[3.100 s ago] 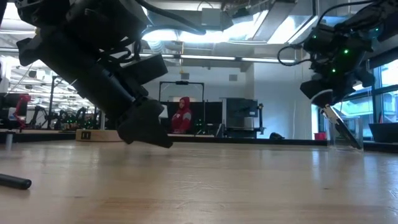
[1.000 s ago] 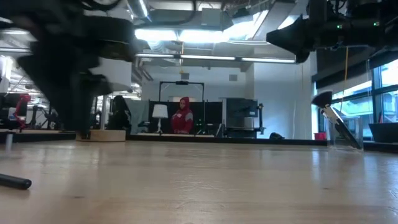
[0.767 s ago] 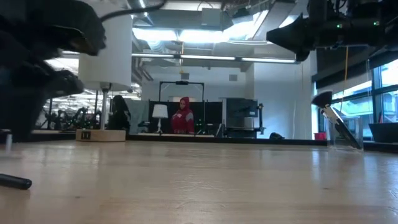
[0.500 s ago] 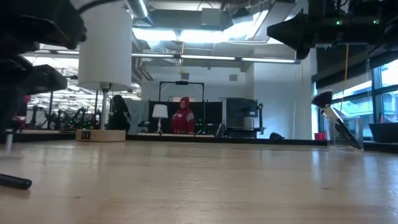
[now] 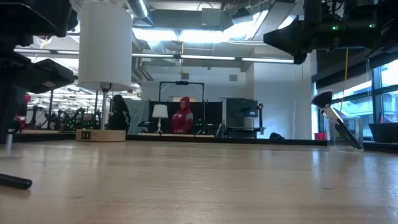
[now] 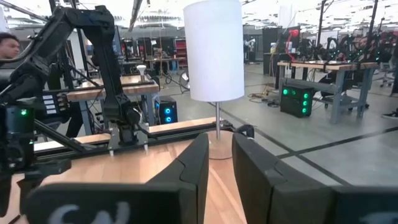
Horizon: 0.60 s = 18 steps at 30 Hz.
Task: Sort items
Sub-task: Put the lip brush into the top section of the transparent organizer
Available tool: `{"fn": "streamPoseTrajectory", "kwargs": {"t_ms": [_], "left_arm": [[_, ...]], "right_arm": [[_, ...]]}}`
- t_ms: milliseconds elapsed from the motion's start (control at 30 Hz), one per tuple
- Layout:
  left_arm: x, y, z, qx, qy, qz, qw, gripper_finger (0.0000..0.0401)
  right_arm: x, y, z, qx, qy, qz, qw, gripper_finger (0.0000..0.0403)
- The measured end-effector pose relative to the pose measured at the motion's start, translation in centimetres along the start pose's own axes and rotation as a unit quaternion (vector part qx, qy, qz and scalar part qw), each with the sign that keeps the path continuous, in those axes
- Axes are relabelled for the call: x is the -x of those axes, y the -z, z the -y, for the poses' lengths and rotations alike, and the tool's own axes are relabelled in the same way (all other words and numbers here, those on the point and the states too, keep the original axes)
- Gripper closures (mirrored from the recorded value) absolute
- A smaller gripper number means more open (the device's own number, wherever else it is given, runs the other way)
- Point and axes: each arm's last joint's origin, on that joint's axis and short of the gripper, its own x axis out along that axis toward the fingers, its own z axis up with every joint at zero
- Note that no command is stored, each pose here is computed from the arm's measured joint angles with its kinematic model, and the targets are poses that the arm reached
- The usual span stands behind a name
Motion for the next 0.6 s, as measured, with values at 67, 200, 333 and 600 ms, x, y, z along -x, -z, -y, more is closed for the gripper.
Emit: {"fn": "streamPoseTrajectory", "kwargs": {"t_ms": [67,200,333,600], "left_arm": [[-0.6,0.1,0.3,-0.003,0.005,-0.003,1.000,0.0258],[-1.8,0.9,1.0,-0.020,0.000,-0.030,0.999,0.0258],[-2.7,1.6,1.4,-0.038,-0.022,-0.043,0.998,0.0270],[-2.8,1.9,1.5,-0.105,-0.048,-0.039,0.993,0.0356]], "right_arm": [[0.0,0.1,0.0,0.000,0.000,-0.002,1.000,0.0331],[0.0,0.1,0.0,0.001,0.000,-0.002,1.000,0.0331],[0.0,0.1,0.0,0.001,0.000,-0.002,1.000,0.0331],[0.0,0.0,0.0,0.000,0.000,0.001,1.000,0.0331]]}}
